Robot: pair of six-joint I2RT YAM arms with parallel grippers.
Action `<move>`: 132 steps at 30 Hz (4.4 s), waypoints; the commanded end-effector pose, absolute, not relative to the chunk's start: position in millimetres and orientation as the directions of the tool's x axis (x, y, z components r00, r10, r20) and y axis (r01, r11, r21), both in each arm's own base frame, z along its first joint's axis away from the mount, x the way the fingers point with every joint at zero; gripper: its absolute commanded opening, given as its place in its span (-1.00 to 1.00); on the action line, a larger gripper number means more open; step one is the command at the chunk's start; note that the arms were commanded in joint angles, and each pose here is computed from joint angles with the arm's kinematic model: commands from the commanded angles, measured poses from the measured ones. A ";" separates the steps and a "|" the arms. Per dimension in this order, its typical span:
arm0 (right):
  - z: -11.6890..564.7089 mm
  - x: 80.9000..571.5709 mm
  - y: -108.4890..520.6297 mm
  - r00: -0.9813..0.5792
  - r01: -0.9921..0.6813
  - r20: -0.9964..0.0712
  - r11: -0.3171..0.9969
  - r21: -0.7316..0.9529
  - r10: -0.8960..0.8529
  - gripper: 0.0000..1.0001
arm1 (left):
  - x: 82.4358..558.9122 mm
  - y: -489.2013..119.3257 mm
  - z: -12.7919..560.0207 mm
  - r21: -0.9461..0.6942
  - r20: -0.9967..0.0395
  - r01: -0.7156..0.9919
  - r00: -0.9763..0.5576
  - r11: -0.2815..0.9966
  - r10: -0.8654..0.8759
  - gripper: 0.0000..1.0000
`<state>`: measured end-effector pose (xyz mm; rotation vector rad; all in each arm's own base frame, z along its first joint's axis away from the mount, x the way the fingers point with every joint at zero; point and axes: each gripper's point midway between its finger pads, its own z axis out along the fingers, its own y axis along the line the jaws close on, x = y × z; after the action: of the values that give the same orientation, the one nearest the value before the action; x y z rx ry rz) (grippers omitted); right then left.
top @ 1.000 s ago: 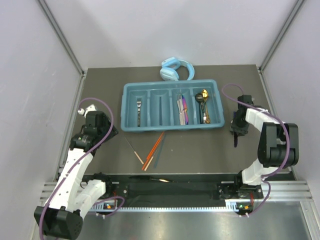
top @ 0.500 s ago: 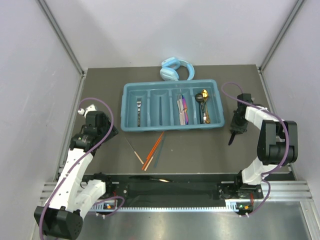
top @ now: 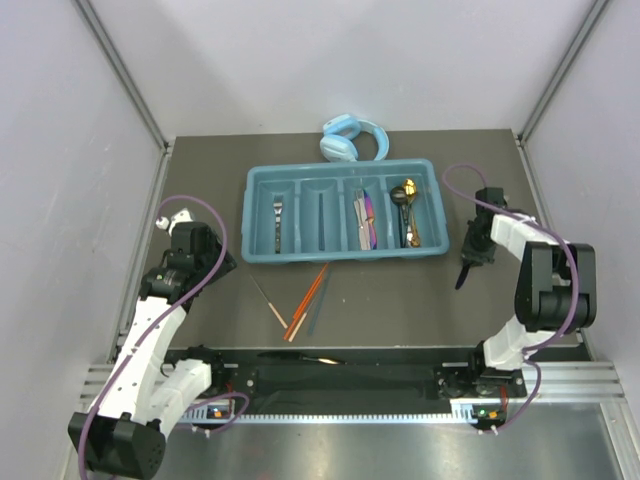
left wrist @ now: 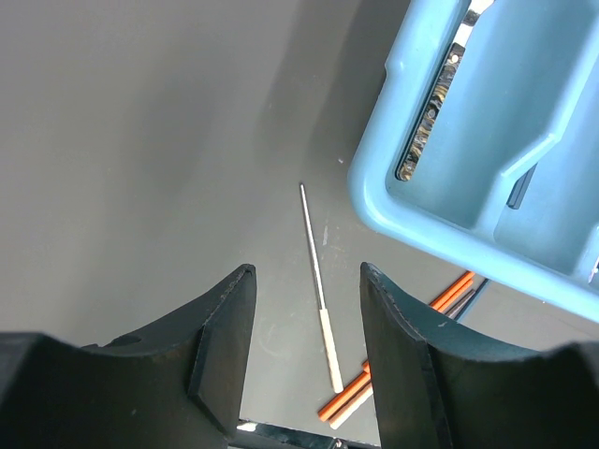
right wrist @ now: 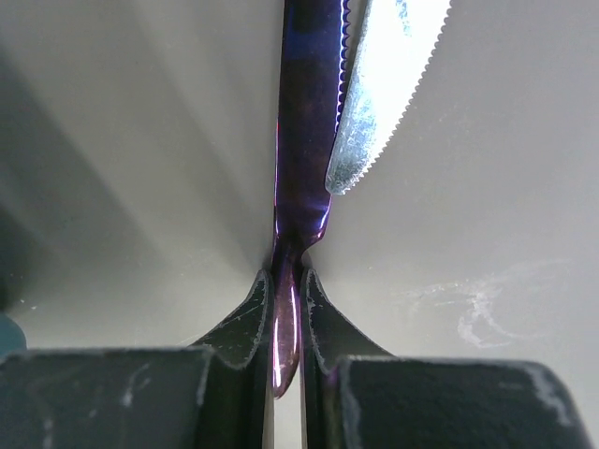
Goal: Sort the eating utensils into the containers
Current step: Pick up the knife at the center of the board, then place the knife in the storage box.
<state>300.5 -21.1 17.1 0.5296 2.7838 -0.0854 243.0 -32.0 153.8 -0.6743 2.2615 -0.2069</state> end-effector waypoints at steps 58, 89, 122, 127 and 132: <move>186.0 326.6 95.5 -0.792 0.122 -0.569 0.971 0.208 0.221 -1.00 | 249.7 -30.9 160.2 -0.352 -0.648 -0.389 -0.555 0.851 -0.521 0.06; 123.3 426.9 247.8 -0.898 -0.210 -0.426 0.958 0.196 -0.110 -1.00 | 248.3 -29.0 161.9 -0.350 -0.650 -0.399 -0.548 0.848 -0.526 0.06; 70.4 394.8 256.1 -0.940 -0.252 -0.286 0.945 0.206 -0.188 -0.53 | 248.6 -29.0 162.1 -0.350 -0.651 -0.397 -0.548 0.848 -0.525 0.07; 87.6 397.4 254.0 -0.928 -0.253 -0.327 0.946 0.200 -0.179 -0.36 | 248.6 -28.7 160.7 -0.348 -0.651 -0.399 -0.548 0.848 -0.525 0.06; 122.9 399.2 250.6 -0.901 -0.256 -0.403 0.946 0.200 -0.159 -0.35 | 249.0 -28.8 160.3 -0.349 -0.650 -0.400 -0.548 0.848 -0.526 0.06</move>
<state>392.7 244.5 62.2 -0.2880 2.8667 0.3104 242.9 -31.9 153.7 -0.6741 2.2619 -0.2061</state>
